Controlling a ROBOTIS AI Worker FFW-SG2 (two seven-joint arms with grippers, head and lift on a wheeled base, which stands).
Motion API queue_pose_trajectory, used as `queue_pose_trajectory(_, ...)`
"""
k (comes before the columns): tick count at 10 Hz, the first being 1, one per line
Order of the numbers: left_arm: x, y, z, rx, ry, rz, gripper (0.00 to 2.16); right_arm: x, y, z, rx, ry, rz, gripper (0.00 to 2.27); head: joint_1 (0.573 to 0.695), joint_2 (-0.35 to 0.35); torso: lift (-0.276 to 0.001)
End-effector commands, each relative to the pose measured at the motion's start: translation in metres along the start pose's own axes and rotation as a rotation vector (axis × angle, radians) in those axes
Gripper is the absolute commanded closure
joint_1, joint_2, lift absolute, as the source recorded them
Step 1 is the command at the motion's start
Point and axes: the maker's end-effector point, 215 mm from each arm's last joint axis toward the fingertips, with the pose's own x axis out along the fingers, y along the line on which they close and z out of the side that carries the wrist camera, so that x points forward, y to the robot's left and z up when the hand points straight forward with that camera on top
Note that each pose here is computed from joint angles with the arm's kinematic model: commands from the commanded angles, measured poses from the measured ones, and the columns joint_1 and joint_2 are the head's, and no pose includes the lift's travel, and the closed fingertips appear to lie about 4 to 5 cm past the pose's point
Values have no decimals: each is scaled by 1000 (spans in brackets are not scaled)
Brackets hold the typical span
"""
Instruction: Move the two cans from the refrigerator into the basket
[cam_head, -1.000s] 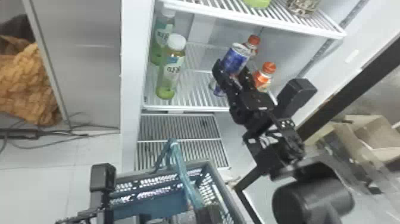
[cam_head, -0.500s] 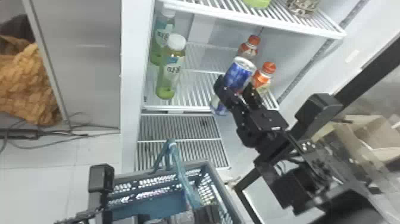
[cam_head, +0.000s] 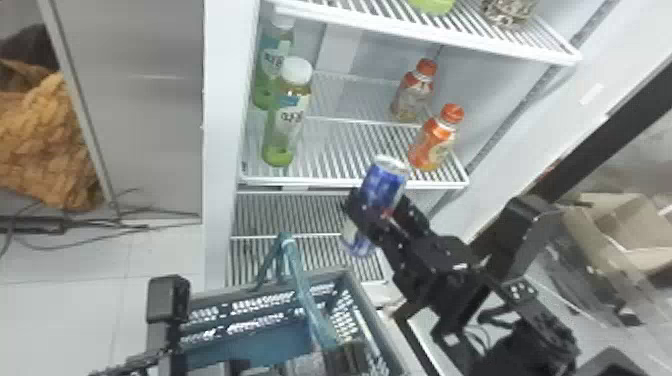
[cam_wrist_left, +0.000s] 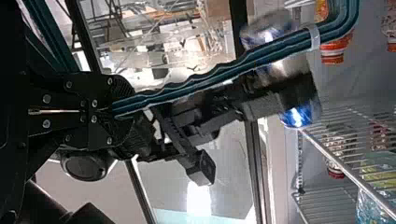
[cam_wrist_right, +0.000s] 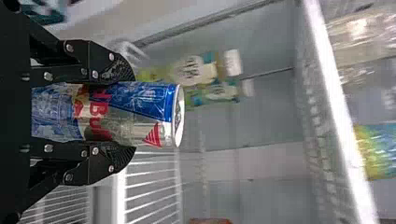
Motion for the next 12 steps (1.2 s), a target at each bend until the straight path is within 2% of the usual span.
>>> queue_pose_trajectory(1, -1, 0, 1, 1, -3, 0, 1181, -6, -4, -14, 23, 49, -17, 889, 695, -350, -276)
queue_pose_trajectory(2, 0, 0, 0, 5, 3, 1, 1181, -8, -4, -18, 24, 74, -13, 889, 695, -350, -276)
queue_pose_trajectory(5, 0, 0, 0, 2, 1, 0, 1181, -21, 7, -53, 37, 230, 11, 889, 695, -350, -276)
queue_pose_trajectory(12, 1, 0, -1, 1, 3, 0, 1181, -44, 15, -122, 46, 506, 47, 889, 695, -350, -276)
